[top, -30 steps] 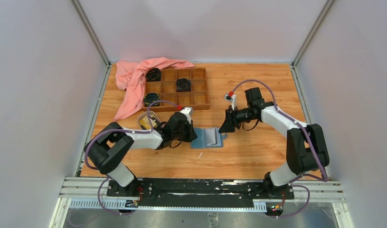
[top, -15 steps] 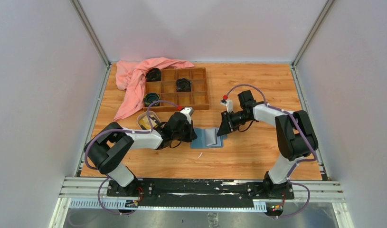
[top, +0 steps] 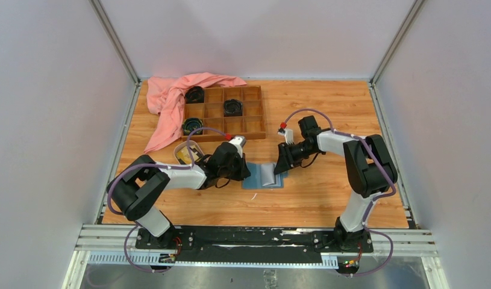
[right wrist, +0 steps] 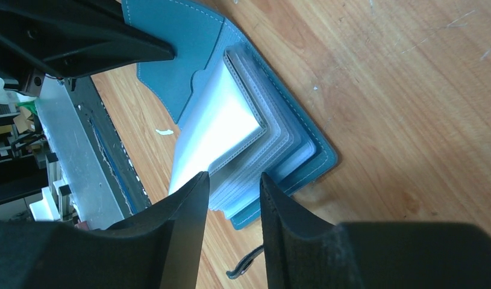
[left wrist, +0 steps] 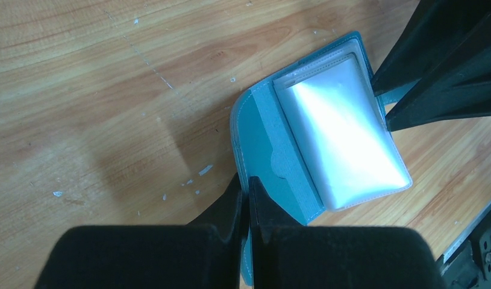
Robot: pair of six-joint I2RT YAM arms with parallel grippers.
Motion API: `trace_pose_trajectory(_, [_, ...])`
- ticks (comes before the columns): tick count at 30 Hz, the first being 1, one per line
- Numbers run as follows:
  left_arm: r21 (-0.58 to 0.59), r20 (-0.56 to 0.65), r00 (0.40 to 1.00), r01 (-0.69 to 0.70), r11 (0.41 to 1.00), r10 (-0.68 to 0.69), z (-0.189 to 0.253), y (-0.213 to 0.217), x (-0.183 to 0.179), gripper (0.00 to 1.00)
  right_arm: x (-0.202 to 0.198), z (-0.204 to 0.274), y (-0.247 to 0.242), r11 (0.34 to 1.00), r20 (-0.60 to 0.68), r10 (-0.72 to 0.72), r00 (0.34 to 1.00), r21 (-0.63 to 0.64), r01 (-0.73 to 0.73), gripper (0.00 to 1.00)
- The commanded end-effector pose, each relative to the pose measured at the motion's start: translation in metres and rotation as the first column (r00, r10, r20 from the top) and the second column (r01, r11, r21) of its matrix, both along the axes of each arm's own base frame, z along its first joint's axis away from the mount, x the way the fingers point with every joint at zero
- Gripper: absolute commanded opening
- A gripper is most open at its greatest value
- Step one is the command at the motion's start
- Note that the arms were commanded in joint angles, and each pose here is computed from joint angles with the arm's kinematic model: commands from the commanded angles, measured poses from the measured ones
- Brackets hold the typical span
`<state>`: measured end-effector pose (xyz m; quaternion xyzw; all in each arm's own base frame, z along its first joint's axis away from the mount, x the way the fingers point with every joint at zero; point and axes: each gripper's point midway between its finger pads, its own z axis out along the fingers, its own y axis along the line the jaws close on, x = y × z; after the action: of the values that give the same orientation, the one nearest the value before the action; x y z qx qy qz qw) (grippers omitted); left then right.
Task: Put the credit cards into the card holder
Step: Open the card holder at the center of the board.
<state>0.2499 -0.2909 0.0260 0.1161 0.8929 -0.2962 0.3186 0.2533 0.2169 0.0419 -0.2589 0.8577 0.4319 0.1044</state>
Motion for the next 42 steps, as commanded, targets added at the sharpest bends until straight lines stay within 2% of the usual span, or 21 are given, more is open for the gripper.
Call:
trace_pose_trajectory(1, [0.034,-0.048,0.998,0.031,0.999,-0.029,-0.012,0.004,-0.015,0.02,-0.006,-0.001,0.006,1.000,-0.043,0.014,0.999,-0.010,-0.014,0.41])
trace_pose_trajectory(6, [0.025,-0.049,0.998,0.041,0.999,-0.040,-0.009,0.000,-0.017,0.02,-0.012,0.006,0.015,0.999,-0.070,0.036,0.997,0.036,-0.033,0.43])
trace_pose_trajectory(9, [0.012,-0.050,0.998,0.045,0.999,-0.044,-0.007,-0.002,-0.017,0.03,-0.016,0.021,0.023,0.992,-0.095,0.060,0.994,0.118,-0.049,0.43])
trace_pose_trajectory(16, [-0.036,-0.058,0.997,0.049,0.998,-0.051,0.002,-0.008,-0.019,0.12,-0.028,0.053,0.042,0.962,-0.102,0.137,0.985,0.251,-0.108,0.42])
trace_pose_trajectory(22, [-0.098,-0.058,0.998,0.027,0.995,-0.033,0.020,-0.009,-0.021,0.36,-0.040,0.063,0.060,0.943,-0.092,0.210,0.973,0.284,-0.176,0.42])
trace_pose_trajectory(27, [-0.148,-0.051,0.998,-0.034,0.988,0.027,0.037,0.004,-0.017,0.48,-0.049,0.062,0.078,0.930,-0.083,0.271,0.959,0.281,-0.239,0.44])
trace_pose_trajectory(32, [-0.159,-0.029,0.995,-0.094,0.983,0.090,0.041,0.027,-0.014,0.49,-0.052,0.043,0.082,0.939,-0.104,0.283,0.954,0.235,-0.253,0.48])
trace_pose_trajectory(37, [-0.195,0.017,0.995,-0.089,0.977,0.095,0.058,0.036,-0.019,0.47,-0.056,0.030,0.086,0.936,-0.136,0.311,0.940,0.217,-0.278,0.48])
trace_pose_trajectory(39, [-0.223,0.039,0.996,-0.074,0.972,0.085,0.068,0.037,-0.024,0.45,-0.056,0.042,0.085,0.924,-0.081,0.338,0.938,0.220,-0.314,0.46])
trace_pose_trajectory(42, [-0.276,0.076,0.995,-0.038,0.960,0.062,0.088,0.035,-0.030,0.44,-0.054,0.066,0.074,0.900,0.088,0.392,0.916,0.167,-0.402,0.46])
